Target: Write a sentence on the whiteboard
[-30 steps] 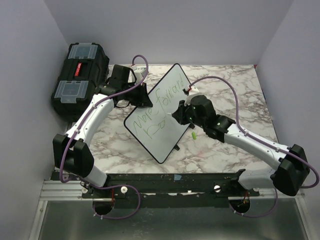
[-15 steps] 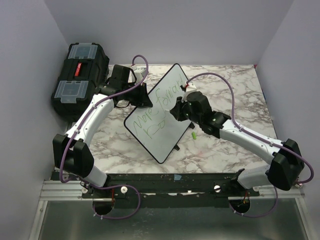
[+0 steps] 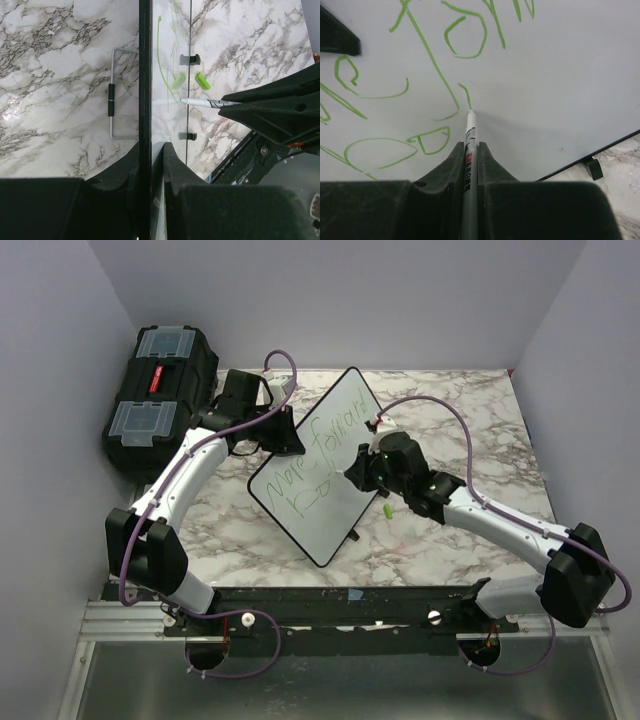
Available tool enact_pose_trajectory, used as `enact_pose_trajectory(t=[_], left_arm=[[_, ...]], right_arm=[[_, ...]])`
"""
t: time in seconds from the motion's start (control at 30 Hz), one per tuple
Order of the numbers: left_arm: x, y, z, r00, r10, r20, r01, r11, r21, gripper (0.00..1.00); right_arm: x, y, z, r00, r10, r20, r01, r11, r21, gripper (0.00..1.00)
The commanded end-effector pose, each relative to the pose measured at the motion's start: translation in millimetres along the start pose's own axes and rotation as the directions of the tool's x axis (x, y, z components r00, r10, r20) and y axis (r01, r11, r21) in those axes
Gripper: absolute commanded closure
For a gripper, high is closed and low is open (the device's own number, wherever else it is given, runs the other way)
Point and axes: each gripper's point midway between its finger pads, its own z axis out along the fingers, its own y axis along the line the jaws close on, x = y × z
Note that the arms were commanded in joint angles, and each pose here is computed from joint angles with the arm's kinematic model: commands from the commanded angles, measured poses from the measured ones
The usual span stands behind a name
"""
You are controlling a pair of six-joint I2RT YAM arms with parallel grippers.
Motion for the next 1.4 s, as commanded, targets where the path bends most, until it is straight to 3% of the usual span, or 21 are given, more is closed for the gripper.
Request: enact_pose_trajectory(t=[0.0,0.2,0.5,0.77,1.37], left_arm=[[27.8,20.2,12.1,0.991,0.092,-0.099,-0.101,0.991,-0.091,1.00],[28.4,20.5,12.3,0.991,0.091,-0.101,-0.100,0.991,-0.091,1.00],[29.2,19.7,12.3,0.990,0.093,-0.101,-0.103,0.991,-0.091,1.00],[28.2,19.0,11.6,0.990,0.095,-0.100,-0.105,0.990,-0.091,1.00],[28.7,18.6,11.6,0.990,0.098,-0.100,-0.107,0.990,-0.087,1.00]], right_arm=[[43.7,-3.3,0.5,0.993,0.010,-0.113,-0.013,1.000,-0.023,0.99],[43.1,-21.5,3.2,0.994,0.015,-0.106,-0.006,0.997,0.080,0.99],[-1.5,-27.7,-2.0,1.000,-0.018,-0.010,0.019,0.986,0.166,0.99],[-21.9,-26.8,-16.1,0.997,0.008,0.077,-0.020,0.987,0.157,0.99],[-26.0,-37.6,6.4,0.996,0.060,0.068,-0.069,0.988,0.141,0.99]])
